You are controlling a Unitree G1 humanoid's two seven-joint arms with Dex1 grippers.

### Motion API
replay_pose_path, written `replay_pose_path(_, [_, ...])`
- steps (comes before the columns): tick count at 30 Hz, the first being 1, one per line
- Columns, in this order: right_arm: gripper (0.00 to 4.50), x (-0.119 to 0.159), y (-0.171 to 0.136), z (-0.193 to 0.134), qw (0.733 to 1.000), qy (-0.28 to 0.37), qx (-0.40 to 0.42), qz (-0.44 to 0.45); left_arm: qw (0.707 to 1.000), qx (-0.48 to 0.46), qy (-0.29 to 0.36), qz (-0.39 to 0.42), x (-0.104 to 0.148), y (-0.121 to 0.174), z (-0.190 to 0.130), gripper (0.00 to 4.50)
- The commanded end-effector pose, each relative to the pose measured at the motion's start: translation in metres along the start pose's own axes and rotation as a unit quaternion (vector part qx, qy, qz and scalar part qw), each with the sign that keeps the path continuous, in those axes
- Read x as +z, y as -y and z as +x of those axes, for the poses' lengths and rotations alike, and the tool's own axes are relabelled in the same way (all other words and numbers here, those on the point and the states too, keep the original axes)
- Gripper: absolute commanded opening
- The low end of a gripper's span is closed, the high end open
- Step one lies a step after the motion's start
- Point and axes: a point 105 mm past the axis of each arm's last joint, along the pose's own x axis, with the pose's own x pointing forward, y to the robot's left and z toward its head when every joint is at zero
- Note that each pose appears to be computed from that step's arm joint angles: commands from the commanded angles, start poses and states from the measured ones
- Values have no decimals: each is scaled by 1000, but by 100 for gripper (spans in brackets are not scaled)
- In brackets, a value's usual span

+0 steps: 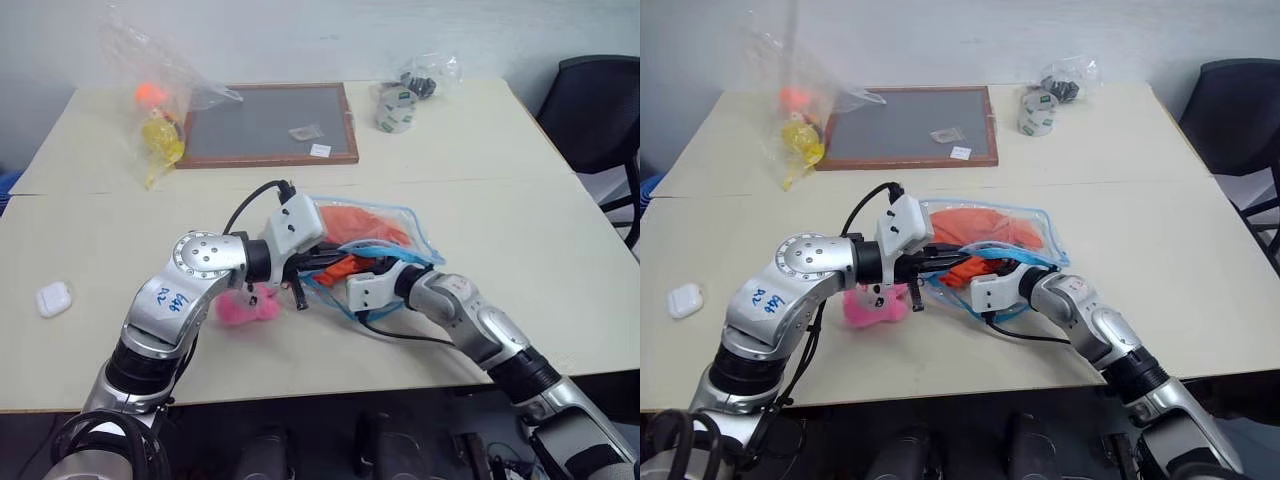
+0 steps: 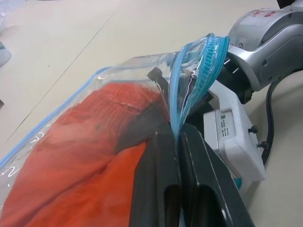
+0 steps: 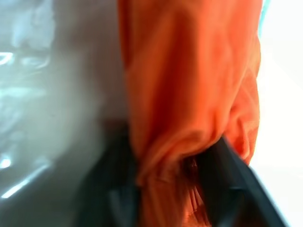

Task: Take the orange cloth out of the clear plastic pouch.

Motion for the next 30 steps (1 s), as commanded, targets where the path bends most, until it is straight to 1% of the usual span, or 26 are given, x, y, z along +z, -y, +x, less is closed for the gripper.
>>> replay_pose_path(1, [24, -7, -22, 0, 999, -12, 42, 13, 1000, 2, 18, 3, 8, 1, -3, 0])
replay_pose_path(2, [3, -6, -24, 0, 999, -9, 47, 13, 1000, 5, 20, -2, 7, 0, -3, 0])
replay_pose_path(6, [1, -2, -26, -5, 998, 6, 62, 10, 998, 28, 38, -48, 9, -7, -2, 0])
replay_pose_path(8, [1, 9, -25, -9, 996, 35, 81, 13, 995, 46, 50, -77, 10, -14, -1, 0])
replay_pose_path(11, [1, 34, -9, -20, 989, 91, 88, 73, 988, 75, 64, -118, 10, -26, 3, 0])
replay_pose_path(14, [1, 50, 15, -34, 982, 137, 87, 102, 986, 93, 57, -123, 6, -34, 7, 0])
replay_pose_path(16, [1, 59, 32, -47, 965, 169, 100, 177, 989, 99, 36, -101, -2, -35, 9, 0])
replay_pose_path(18, [1, 73, 46, -64, 929, 215, 136, 270, 991, 101, 21, -87, -10, -36, 10, 0])
replay_pose_path(20, [1, 79, 56, -79, 895, 240, 168, 336, 992, 98, 13, -76, -14, -34, 10, 0])
replay_pose_path(22, [1, 82, 64, -102, 864, 263, 213, 372, 993, 95, 6, -63, -18, -33, 10, 0])
replay_pose_path(23, [1, 82, 67, -115, 852, 269, 236, 382, 994, 95, 1, -53, -20, -33, 9, 0])
replay_pose_path(25, [1, 75, 76, -138, 837, 266, 267, 397, 995, 95, -9, -37, -24, -32, 5, 0])
replay_pose_path(26, [1, 68, 82, -148, 835, 260, 271, 401, 995, 94, -14, -31, -26, -31, 3, 0])
replay_pose_path(28, [1, 48, 97, -163, 842, 227, 255, 418, 995, 91, -24, -12, -29, -29, -2, 0])
replay_pose_path(30, [1, 21, 118, -180, 846, 190, 227, 444, 995, 89, -36, 4, -32, -28, -8, 0])
